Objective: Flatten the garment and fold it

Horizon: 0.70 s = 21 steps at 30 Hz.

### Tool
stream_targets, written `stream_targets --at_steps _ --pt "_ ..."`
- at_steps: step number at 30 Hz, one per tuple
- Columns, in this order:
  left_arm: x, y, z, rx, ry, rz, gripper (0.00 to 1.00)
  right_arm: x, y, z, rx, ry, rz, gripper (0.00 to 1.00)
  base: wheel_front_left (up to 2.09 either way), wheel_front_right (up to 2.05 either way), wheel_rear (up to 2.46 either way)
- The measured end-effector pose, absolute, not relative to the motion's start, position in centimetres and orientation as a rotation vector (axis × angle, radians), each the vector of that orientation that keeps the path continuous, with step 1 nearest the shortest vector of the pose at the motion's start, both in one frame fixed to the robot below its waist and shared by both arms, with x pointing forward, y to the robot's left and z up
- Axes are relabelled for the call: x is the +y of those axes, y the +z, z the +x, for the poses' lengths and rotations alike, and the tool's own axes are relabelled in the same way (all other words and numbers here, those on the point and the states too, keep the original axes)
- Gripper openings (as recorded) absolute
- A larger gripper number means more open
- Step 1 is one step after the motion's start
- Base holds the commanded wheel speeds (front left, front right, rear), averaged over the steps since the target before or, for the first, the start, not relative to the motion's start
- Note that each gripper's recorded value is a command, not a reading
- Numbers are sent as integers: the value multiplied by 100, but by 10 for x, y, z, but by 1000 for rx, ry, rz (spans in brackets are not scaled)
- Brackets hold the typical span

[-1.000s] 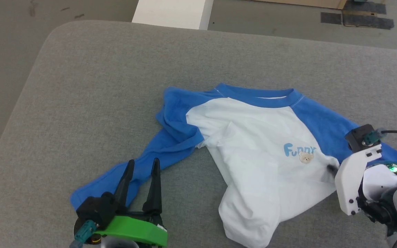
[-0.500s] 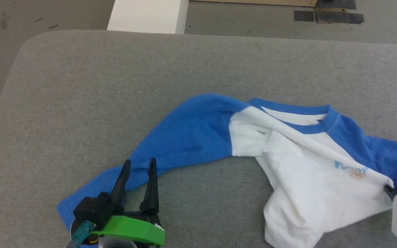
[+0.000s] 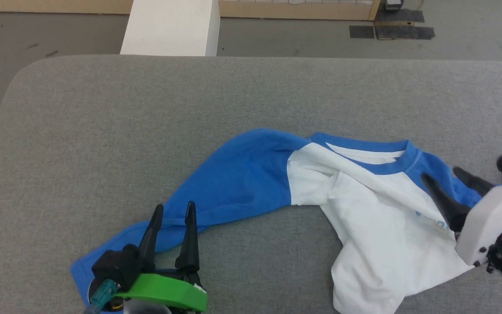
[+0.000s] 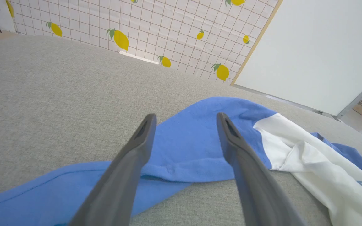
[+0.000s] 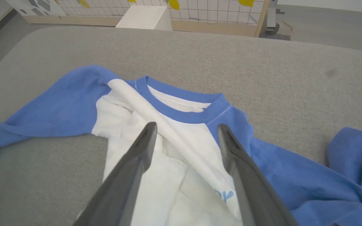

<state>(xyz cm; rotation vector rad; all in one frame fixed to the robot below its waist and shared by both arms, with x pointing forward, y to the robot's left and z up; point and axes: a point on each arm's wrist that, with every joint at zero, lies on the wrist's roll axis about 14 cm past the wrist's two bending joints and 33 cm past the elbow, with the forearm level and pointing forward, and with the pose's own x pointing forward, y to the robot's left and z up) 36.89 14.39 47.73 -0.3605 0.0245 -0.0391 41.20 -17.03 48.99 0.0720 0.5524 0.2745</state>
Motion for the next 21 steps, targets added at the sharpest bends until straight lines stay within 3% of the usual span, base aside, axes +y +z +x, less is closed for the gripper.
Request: stream_targets --at_steps 4,10,21 --pt "146 479 366 21 -29 -368 100 -130 514 414 534 424 15 100 0 0 0" --pt "152 476 361 31 -6 -373 100 -71 494 406 663 638 -66 100 0 0 0" --pt "177 473 354 34 89 -373 100 -48 415 418 906 766 -326 100 0 0 0"
